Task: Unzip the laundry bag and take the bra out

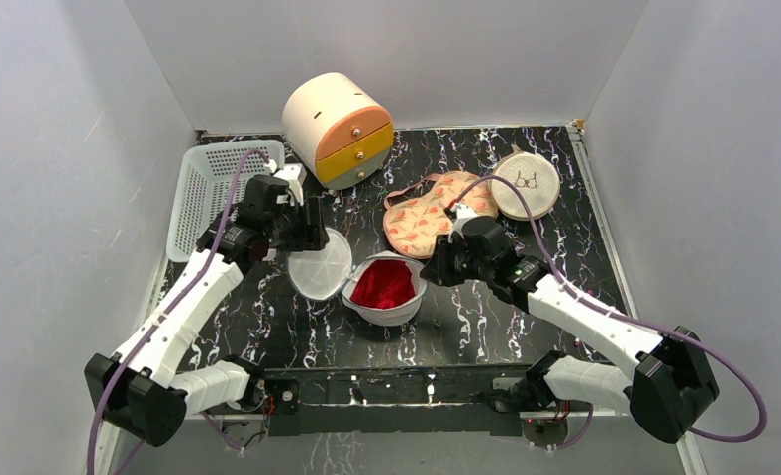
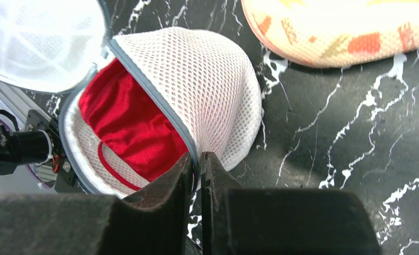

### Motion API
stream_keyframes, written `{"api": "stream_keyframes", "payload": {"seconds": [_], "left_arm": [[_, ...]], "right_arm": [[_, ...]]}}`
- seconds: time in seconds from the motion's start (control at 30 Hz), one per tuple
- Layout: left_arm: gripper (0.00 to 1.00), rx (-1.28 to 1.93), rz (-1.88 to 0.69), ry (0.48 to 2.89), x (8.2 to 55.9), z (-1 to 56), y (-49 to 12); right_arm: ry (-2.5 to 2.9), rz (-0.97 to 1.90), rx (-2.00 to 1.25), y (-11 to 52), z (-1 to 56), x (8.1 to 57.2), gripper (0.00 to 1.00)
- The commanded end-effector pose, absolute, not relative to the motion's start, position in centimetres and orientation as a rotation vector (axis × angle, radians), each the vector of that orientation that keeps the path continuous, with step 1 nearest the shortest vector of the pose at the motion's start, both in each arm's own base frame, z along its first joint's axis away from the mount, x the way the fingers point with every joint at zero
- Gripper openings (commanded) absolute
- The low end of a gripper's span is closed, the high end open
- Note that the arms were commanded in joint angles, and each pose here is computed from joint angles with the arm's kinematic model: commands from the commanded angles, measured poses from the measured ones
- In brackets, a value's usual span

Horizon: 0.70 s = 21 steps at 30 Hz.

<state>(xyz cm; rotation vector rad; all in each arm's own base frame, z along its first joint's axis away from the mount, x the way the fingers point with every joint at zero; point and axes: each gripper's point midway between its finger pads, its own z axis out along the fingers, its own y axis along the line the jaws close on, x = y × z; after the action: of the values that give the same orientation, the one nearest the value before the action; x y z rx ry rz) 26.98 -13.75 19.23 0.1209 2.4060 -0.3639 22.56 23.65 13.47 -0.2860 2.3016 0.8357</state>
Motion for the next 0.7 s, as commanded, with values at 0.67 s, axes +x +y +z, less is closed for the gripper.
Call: {"api": "stream_keyframes", "payload": {"seconds": [0.67], "left_arm": [[0.77, -0.048, -0.414, 2.244, 26.9, 23.6, -12.9]], "right_arm": [[2.177, 0.806, -0.279, 24.2, 17.2, 24.9, 0.00]]}}
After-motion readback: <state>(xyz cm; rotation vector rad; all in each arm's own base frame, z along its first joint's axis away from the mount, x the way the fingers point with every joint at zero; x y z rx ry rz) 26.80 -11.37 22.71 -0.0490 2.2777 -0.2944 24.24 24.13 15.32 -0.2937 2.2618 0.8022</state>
